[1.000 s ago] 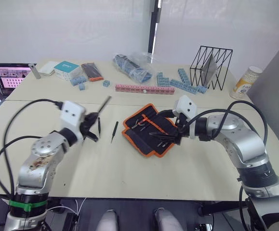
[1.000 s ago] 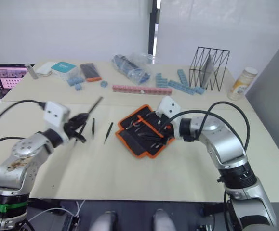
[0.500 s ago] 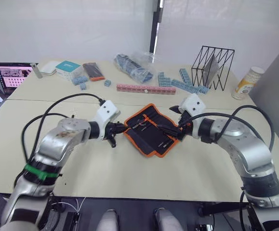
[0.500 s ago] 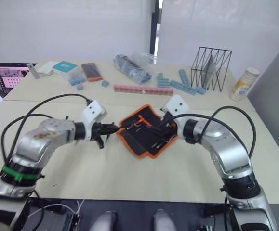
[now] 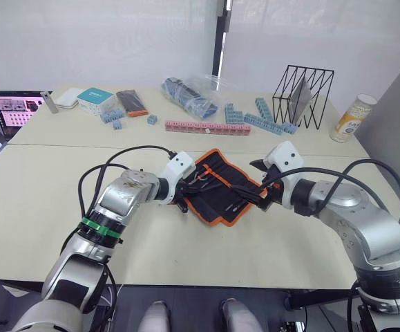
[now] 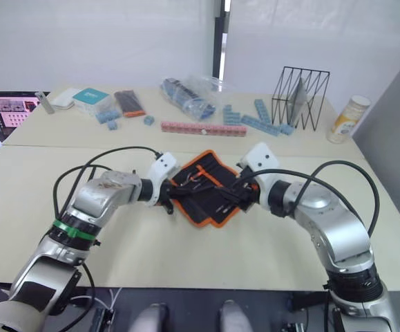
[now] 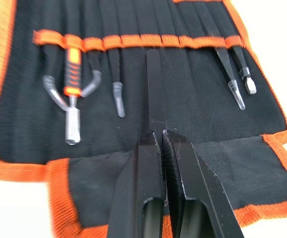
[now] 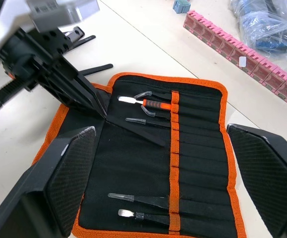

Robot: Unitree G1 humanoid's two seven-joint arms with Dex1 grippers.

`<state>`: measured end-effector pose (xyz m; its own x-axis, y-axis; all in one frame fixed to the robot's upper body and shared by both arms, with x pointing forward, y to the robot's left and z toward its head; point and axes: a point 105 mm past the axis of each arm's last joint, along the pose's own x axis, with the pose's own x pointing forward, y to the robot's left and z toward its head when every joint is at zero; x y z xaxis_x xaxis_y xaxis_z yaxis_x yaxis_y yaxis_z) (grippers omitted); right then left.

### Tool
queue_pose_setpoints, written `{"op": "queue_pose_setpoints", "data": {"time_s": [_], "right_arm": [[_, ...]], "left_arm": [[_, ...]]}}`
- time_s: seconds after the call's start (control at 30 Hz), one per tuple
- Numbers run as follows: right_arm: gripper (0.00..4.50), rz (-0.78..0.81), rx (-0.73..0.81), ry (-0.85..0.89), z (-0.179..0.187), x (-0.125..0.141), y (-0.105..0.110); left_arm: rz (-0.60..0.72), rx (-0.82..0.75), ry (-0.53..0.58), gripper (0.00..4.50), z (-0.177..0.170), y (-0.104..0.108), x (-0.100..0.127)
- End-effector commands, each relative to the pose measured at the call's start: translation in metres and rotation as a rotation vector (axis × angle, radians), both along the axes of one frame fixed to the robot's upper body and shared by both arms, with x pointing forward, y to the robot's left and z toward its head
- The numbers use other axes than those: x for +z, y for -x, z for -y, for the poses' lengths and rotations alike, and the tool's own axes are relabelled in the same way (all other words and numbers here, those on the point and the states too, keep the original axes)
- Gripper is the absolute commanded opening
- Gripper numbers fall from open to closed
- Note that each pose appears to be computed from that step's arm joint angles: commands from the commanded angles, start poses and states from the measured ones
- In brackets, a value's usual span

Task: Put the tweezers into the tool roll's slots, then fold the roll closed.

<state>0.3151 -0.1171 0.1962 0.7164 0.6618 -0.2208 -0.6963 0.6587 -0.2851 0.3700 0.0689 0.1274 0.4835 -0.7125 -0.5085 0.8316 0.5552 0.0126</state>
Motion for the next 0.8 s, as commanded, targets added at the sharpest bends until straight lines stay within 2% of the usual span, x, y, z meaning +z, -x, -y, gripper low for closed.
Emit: {"op": "queue_pose_setpoints", "data": {"time_s": [0.03,0.47,0.7,0.73,0.8], "right_arm": [[4.5,0.048,-0.011,-0.009,0.003,0.011,0.002],[4.5,0.002,-0.006,0.002,0.005,-0.002,-0.001],[4.5,-0.067,-0.068,-0.065,0.018,-0.014,-0.015],[4.0,-0.07,-0.084,-0.068,0.022,-0.018,-0.019],[3.44,-0.085,-0.105,-0.062,0.027,-0.028,-0.028]], "left_arm": [[0.082,0.024,-0.001,0.01,0.004,-0.01,0.016],[0.101,0.058,-0.016,0.01,0.003,-0.012,0.015],[0.102,0.033,-0.009,0.01,0.003,-0.004,0.023],[0.104,0.035,-0.01,0.0,0.002,-0.004,0.024],[0.109,0.042,-0.012,0.0,0.001,-0.003,0.026]]}}
